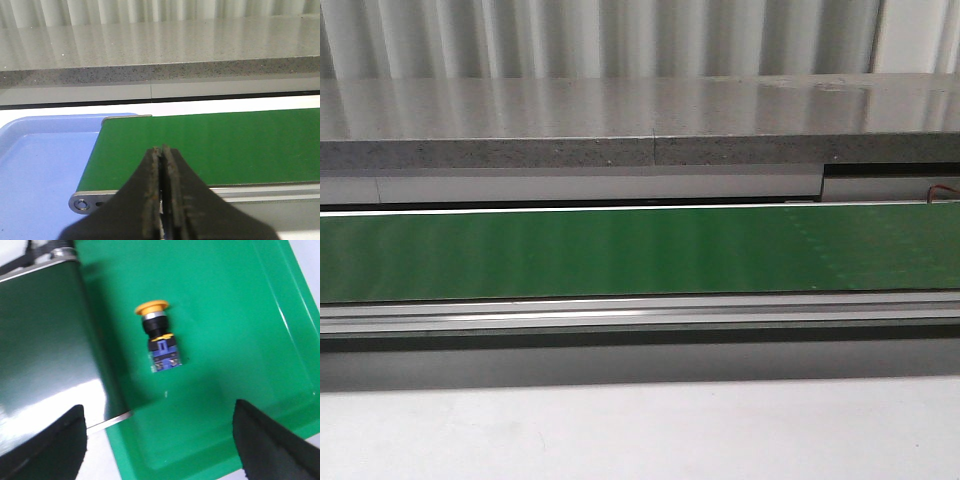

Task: Move button from right to left
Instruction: 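Close the right gripper on the yellow-capped button's blue base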

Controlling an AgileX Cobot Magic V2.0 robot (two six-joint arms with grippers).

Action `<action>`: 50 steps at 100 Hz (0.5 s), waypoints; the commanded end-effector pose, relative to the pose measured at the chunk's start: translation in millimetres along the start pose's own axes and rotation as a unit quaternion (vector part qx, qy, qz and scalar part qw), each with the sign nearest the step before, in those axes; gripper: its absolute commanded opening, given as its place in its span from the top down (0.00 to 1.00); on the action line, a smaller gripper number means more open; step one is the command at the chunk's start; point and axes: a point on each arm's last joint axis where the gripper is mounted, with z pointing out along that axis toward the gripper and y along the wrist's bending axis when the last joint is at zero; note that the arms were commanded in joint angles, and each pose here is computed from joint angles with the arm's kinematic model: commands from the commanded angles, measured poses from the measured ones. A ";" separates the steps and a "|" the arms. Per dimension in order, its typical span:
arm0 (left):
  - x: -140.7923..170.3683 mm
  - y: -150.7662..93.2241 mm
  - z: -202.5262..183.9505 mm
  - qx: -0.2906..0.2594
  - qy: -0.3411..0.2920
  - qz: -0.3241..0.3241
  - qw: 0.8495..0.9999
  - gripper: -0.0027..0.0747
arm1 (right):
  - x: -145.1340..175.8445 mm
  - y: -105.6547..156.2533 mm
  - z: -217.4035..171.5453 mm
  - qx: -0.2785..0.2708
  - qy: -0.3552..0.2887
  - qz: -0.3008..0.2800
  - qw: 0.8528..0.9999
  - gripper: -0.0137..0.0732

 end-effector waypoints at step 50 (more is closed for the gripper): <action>4.5 -0.7 0.2 0.003 -0.036 -0.006 0.999 0.99 | -39.7 -23.9 90.6 0.021 0.086 0.043 0.995 0.16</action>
